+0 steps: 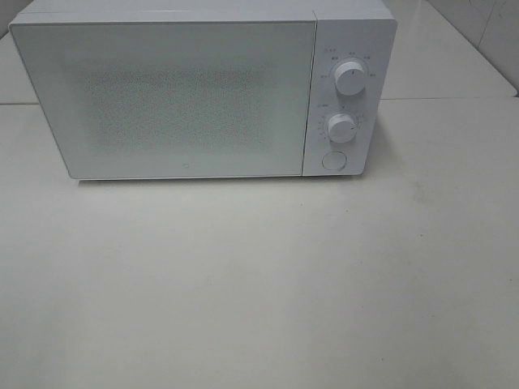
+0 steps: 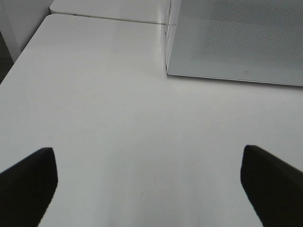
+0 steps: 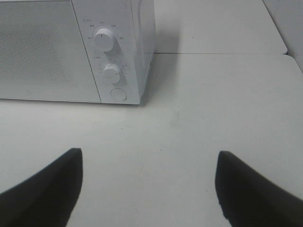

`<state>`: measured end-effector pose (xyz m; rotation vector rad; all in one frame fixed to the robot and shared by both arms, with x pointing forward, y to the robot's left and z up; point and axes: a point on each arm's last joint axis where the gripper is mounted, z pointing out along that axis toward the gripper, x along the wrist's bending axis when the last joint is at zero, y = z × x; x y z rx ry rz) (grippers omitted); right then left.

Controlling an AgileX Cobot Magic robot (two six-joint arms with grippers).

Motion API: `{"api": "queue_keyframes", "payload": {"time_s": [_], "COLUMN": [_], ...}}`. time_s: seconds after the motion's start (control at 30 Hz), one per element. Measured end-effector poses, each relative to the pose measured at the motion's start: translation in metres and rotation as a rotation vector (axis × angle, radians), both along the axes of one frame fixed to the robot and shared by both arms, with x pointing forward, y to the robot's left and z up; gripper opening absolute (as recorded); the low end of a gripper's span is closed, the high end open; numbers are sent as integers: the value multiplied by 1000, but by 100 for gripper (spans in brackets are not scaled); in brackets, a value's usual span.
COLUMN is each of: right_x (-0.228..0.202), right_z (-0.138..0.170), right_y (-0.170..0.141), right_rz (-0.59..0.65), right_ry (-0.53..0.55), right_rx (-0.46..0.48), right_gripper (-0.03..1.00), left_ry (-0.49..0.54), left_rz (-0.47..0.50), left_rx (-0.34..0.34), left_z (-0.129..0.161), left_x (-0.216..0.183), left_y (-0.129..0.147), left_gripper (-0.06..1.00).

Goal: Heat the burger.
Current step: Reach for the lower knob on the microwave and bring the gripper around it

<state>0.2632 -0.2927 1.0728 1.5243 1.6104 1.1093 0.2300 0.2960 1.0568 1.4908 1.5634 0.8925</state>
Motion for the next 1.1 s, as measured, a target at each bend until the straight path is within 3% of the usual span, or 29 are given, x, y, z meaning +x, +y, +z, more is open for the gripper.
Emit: {"api": "queue_keyframes", "payload": {"time_s": [0.67,1.1], "right_x": [95,158], "right_z": [-11,-35], "right_y": [10,17], "right_rz": [-20,-32], "right_ry": [19,26], "right_rx": [3,0], "right_gripper": [75,75], "left_ry": [0,0], "left_rz": [0,0], "left_rx": [0,0], "left_z": [0,0], "left_x": [0,0], "left_y": [0,0], "left_gripper": [97,97]}}
